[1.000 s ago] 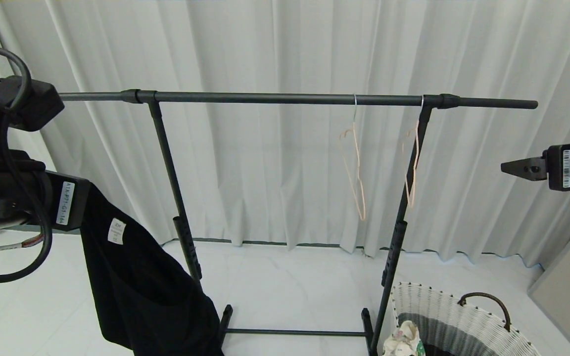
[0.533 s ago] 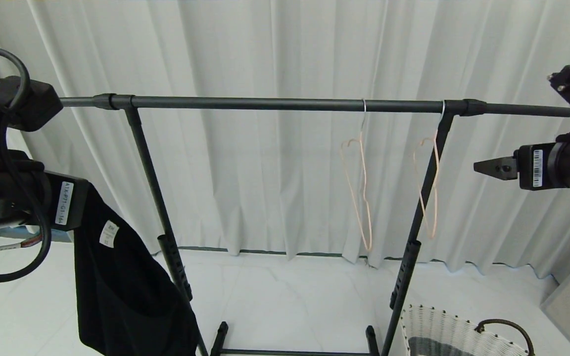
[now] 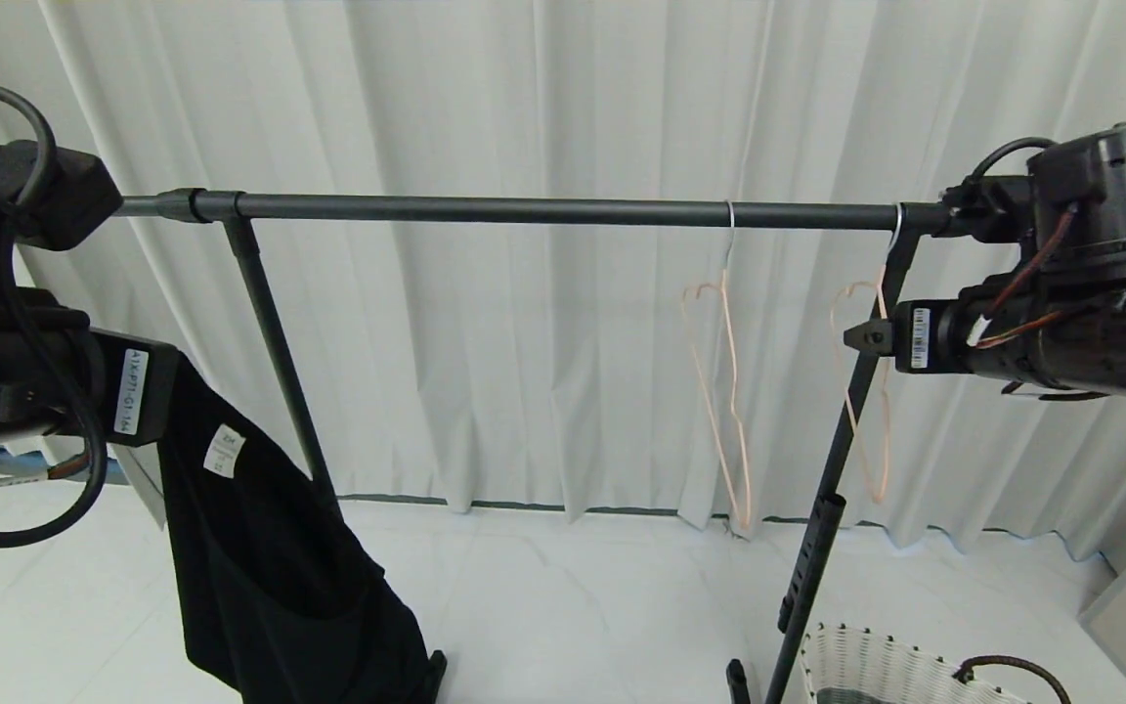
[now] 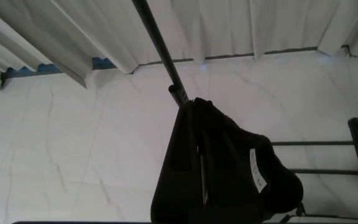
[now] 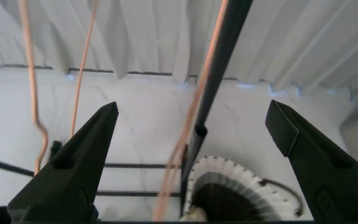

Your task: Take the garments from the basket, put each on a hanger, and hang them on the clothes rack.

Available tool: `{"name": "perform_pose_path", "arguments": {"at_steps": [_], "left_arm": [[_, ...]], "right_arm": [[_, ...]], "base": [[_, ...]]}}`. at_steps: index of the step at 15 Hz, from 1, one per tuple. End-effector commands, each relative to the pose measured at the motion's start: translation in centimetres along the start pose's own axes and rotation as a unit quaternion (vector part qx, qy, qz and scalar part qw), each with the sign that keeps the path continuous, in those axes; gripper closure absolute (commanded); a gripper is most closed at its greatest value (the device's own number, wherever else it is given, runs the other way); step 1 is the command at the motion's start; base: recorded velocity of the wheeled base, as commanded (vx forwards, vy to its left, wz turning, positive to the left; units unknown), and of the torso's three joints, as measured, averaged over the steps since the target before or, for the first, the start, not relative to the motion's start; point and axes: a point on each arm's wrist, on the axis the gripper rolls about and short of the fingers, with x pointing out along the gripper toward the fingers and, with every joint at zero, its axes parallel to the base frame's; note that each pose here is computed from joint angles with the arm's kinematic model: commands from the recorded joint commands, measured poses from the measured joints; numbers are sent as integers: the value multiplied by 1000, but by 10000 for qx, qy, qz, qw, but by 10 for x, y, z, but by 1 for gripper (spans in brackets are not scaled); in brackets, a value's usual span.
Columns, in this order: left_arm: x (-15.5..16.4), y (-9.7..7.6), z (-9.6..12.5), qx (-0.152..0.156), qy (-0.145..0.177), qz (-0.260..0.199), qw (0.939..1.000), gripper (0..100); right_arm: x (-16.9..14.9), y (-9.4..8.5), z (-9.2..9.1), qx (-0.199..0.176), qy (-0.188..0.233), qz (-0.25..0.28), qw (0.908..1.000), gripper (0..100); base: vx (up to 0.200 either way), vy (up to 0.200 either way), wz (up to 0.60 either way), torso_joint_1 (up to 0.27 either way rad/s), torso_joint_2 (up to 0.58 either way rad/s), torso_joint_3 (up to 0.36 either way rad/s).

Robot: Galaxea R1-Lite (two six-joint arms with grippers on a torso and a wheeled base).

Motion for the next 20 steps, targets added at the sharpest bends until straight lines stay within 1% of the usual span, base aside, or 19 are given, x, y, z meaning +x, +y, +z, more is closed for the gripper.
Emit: {"name": "perform_pose_path", "arguments": {"at_steps": [1,2,4,8,13,14,20], "left_arm": [[2,-1,-1,6,3,3,10000,100],[3,-1,-2,12,18,1,10000,100],[4,-2,-4,23,46,-3,10000,100],[3,-2,-5,25,53,-3,10000,100],[3,-2,-5,25,53,-3,10000,100],[4,-2,-5,28,60,-4,10000,100],[3,-2,-5,23,46,-3,10000,100]], "right_arm": [[28,12,-7,99,229,-114,9996,0],[37,14,-10,167,294,-198,9992,0],[56,13,-15,167,397,-496,9978,0],[76,13,-22,125,557,-645,9963,0],[85,8,-22,162,584,-763,9952,0],[85,7,-22,166,583,-770,9952,100],[77,6,-17,140,508,-689,9962,100]], "base": [[0,0,0,0,0,0],[0,0,0,0,0,0],[0,0,0,0,0,0],[0,0,0,0,0,0],[0,0,0,0,0,0],[0,0,0,0,0,0],[0,0,0,0,0,0]]}}
